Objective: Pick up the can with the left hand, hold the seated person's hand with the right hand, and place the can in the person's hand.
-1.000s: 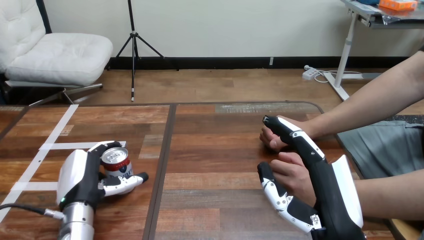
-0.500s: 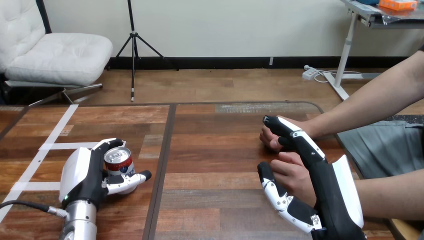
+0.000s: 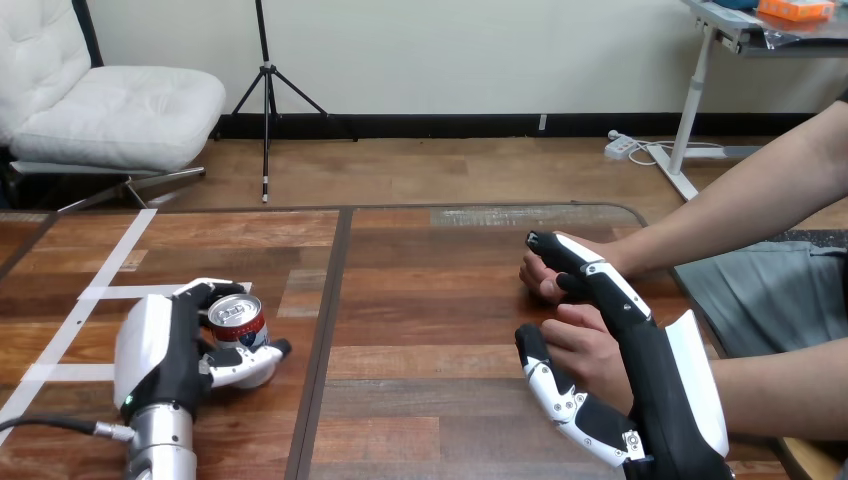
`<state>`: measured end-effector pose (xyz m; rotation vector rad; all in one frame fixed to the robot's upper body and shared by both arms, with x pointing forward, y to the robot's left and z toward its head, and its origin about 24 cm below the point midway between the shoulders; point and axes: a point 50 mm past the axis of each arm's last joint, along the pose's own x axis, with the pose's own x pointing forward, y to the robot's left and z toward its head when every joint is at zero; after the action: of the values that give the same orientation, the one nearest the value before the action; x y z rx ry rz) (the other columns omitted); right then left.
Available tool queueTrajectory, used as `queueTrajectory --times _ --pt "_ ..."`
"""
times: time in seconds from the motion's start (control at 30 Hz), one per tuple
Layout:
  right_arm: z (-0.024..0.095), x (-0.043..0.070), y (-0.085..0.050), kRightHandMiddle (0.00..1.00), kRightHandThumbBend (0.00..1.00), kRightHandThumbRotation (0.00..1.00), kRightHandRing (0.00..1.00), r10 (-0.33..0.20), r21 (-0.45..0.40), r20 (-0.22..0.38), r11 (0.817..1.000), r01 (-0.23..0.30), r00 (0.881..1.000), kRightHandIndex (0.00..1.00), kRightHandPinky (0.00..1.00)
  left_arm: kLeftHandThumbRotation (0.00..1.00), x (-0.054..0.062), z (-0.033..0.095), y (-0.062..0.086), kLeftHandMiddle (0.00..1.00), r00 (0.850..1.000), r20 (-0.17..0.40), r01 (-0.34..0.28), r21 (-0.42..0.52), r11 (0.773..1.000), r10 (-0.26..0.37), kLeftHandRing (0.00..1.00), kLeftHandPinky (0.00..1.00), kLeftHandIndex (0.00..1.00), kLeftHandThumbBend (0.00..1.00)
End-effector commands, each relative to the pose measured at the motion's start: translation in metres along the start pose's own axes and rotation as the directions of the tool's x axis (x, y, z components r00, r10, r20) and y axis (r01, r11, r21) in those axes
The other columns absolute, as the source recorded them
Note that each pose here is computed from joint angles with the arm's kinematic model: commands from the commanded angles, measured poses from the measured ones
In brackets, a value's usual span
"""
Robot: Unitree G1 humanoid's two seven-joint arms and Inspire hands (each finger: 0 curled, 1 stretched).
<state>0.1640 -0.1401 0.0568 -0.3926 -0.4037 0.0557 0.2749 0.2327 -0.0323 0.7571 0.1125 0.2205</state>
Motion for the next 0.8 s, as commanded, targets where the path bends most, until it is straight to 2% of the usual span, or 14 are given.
queueTrajectory --times 0.0,0.27,0.77 --pt "0.0111 0.0096 -0.0061 0.84 0.26 0.0 0.85 -0.027 -0.01 0.07 1.0 0.028 0.997 0.82 0.82 0.04 0.0175 0.0249 0.0066 0.49 0.993 0.079 -0.079 -0.065 0.995 0.084 0.43 0.33 0.49 0.73" --pt "0.011 0.0092 -0.0065 0.84 0.27 0.0 0.85 -0.031 -0.029 0.067 0.999 0.033 0.997 0.81 0.83 0.0 0.0178 0.0253 0.0065 0.42 0.993 0.078 -0.084 -0.06 0.995 0.089 0.36 0.28 0.43 0.66" --pt "0.0105 0.0086 -0.0066 0.84 0.27 0.04 0.88 -0.028 -0.015 0.062 0.999 0.029 0.998 0.82 0.89 0.0 0.0163 0.0232 0.0063 0.42 0.994 0.08 -0.078 -0.04 0.996 0.081 0.36 0.28 0.42 0.65"
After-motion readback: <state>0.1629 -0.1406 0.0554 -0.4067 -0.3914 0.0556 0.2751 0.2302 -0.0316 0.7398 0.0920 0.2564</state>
